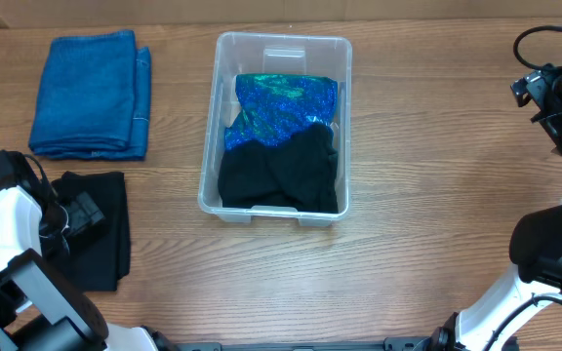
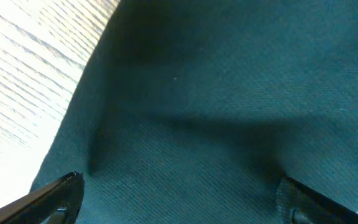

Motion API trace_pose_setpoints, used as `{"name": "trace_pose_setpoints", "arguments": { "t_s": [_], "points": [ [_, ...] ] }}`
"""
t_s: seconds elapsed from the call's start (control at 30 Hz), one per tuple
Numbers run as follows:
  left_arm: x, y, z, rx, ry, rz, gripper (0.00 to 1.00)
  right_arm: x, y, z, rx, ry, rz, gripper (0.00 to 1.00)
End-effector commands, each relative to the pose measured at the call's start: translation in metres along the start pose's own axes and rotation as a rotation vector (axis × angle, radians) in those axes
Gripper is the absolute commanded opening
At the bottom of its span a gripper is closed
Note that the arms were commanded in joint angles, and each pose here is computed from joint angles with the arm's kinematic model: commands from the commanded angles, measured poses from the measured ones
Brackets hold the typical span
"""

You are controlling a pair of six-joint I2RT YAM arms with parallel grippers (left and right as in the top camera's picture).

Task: Pack container
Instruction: 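Reach the left gripper to the front-left black cloth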

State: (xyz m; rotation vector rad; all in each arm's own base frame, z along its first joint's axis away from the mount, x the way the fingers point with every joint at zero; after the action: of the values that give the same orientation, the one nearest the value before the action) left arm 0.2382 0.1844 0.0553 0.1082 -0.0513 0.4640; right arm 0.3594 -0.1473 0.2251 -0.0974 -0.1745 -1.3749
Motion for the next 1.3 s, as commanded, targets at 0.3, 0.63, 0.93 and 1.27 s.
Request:
{"name": "trace_pose_setpoints", "arguments": {
  "t_s": [0.3,0.63,0.93,1.27],
  "points": [
    [0.012,-0.029,-0.006,-0.191,-0.028,0.058,0.35,0.0,-0.001,0.01,0.024,-0.016,-0.006,1.0],
    [0.022,-0.007,-0.009,-0.062,-0.068,-0.009,0.55,0.0,-0.001,0.01,0.024,-0.016,-0.006,1.0],
    [0.059,0.024,0.017,0.105,-0.176,-0.081,0.48,0.0,-0.001,0.01,0.024,-0.016,-0.006,1.0],
    [0.034,0.085,0.03,0.172,-0.077,0.07,0.06,0.0,-0.001,0.01,0.024,-0.016,-0.006,1.0]
  ]
}}
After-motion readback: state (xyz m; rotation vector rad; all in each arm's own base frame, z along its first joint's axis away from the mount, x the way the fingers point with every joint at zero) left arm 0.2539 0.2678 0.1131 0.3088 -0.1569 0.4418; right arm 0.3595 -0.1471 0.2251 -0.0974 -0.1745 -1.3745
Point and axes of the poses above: each gripper's point midway between its finger pads, its own z axis back along the fingers, its own y axis along the line the jaws close on, x = y × z, the point moved 1 cm from there along z, back along the fingers, and after that the axes turned 14 degrees about -z, right-handed, at the moved point
